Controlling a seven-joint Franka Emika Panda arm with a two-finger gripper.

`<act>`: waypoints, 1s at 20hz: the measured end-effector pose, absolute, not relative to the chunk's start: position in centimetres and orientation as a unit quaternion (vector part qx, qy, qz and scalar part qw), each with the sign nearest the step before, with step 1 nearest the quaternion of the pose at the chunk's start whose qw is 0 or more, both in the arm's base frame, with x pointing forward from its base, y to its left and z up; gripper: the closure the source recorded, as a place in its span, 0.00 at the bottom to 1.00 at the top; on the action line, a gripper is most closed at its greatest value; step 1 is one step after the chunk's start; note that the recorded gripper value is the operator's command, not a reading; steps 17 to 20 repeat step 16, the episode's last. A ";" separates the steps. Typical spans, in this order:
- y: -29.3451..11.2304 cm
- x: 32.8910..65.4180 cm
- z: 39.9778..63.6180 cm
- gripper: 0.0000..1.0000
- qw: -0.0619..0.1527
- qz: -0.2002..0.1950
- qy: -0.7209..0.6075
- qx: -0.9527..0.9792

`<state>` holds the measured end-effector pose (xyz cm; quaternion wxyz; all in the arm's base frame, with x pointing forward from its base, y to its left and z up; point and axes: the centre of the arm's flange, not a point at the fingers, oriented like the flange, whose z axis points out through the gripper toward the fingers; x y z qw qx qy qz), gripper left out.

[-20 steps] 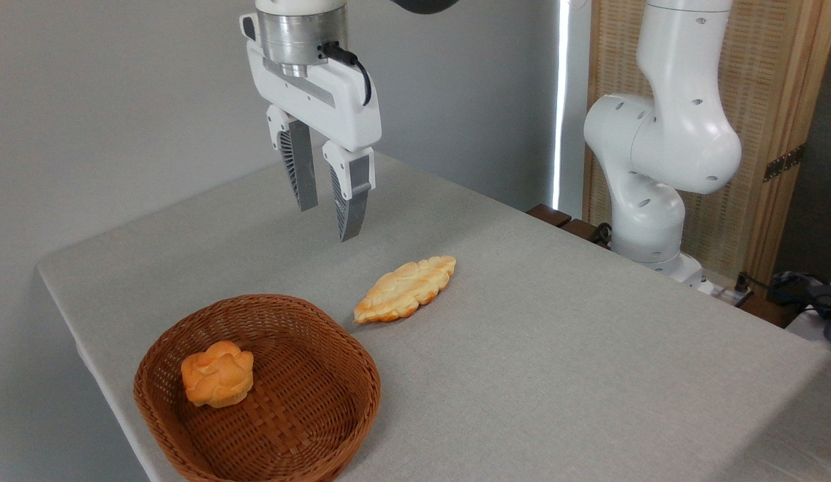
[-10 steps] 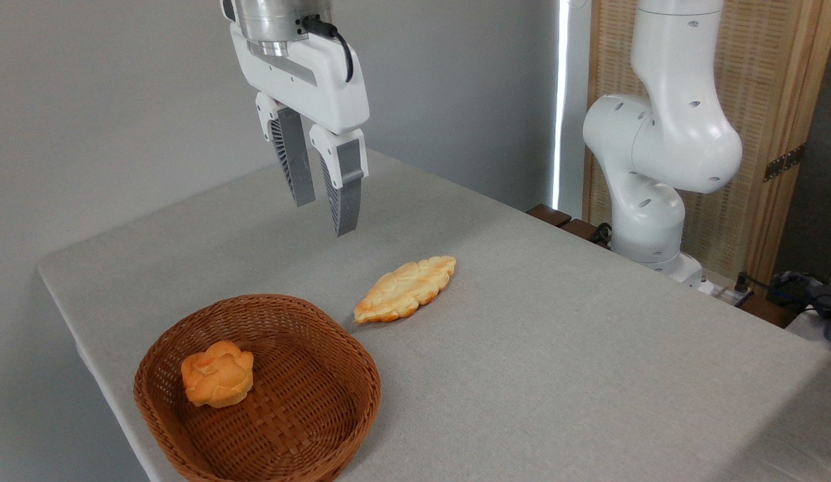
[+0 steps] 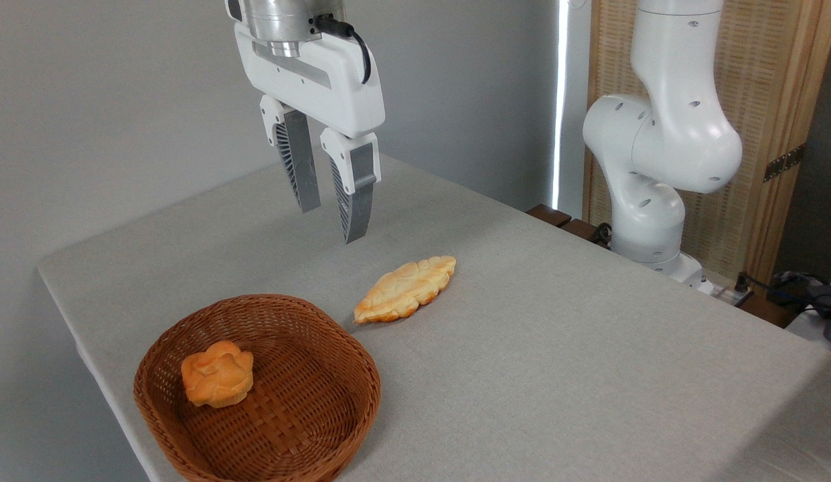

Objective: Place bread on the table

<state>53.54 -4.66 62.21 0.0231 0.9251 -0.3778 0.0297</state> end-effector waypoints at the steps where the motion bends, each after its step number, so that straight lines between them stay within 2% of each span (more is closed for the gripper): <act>1: -4.7 53.5 62.2 0.00 0.023 0.030 -0.378 0.925; 7: -4.6 53.6 63.4 0.00 0.020 0.039 -0.377 0.925; 9: -4.3 53.5 63.4 0.00 0.007 0.034 -0.378 0.925; 11: -4.3 53.5 63.4 0.00 0.004 0.032 -0.379 0.925; 20: -4.3 53.6 63.3 0.00 0.004 0.031 -0.379 0.925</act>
